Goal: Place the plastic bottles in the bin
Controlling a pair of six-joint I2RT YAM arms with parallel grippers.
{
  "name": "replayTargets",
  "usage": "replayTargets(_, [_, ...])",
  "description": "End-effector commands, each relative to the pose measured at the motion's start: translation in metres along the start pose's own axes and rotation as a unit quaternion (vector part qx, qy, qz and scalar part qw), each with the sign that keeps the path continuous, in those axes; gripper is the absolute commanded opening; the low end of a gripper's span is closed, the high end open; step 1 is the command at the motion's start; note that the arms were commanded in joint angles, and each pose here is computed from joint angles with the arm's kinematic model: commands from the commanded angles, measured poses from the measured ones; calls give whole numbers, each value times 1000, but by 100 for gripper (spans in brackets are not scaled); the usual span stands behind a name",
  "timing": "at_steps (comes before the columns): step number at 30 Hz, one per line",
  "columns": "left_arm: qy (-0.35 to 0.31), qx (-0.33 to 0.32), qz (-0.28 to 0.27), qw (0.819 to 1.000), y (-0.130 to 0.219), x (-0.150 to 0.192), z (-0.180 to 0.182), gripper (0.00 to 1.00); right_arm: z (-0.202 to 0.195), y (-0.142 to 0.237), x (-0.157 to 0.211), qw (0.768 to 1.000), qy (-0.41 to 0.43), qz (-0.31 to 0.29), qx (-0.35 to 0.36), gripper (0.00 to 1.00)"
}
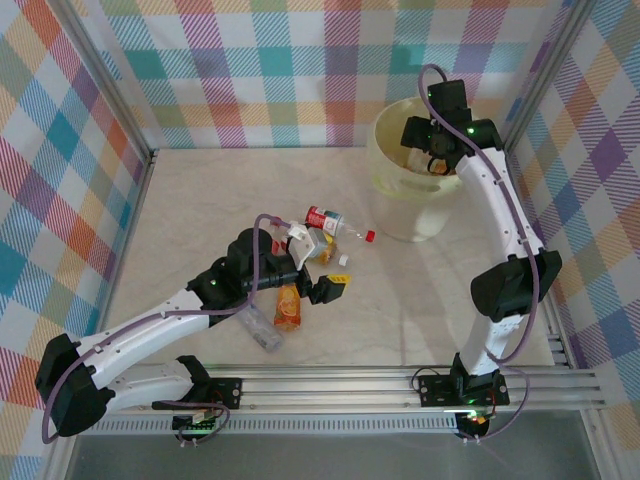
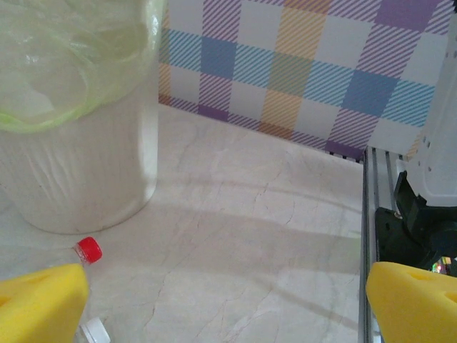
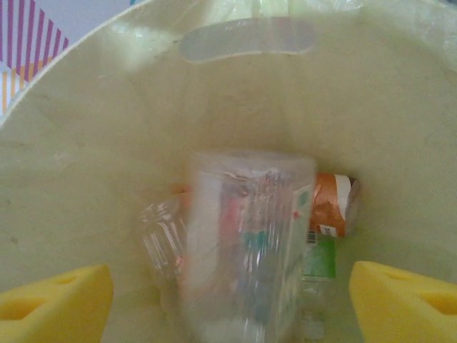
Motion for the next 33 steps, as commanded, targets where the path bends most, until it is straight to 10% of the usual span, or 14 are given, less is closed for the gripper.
replayTargets(1, [-12, 0, 0, 1000, 0, 0, -1, 100, -4, 34, -11, 999, -1, -31, -22, 90])
replayTargets(13, [-14, 4, 5, 1000, -1, 1, -1, 100, -7, 95, 12, 991, 17, -47, -125, 91])
replayTargets(33, [-18, -4, 96, 995, 27, -28, -14, 100, 3, 132, 162, 955, -27, 29, -295, 90])
Point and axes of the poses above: each hand's point on the last joint's axis, 136 mm out from that joint toward the fingers, its own y axis back along the fingers, its own z axis along the line the jaws close on, x = y × z, the point moved 7 cm from there along y, back along the fingers, and after that the axes turned 5 degrees about y, right-handed, at the moved point
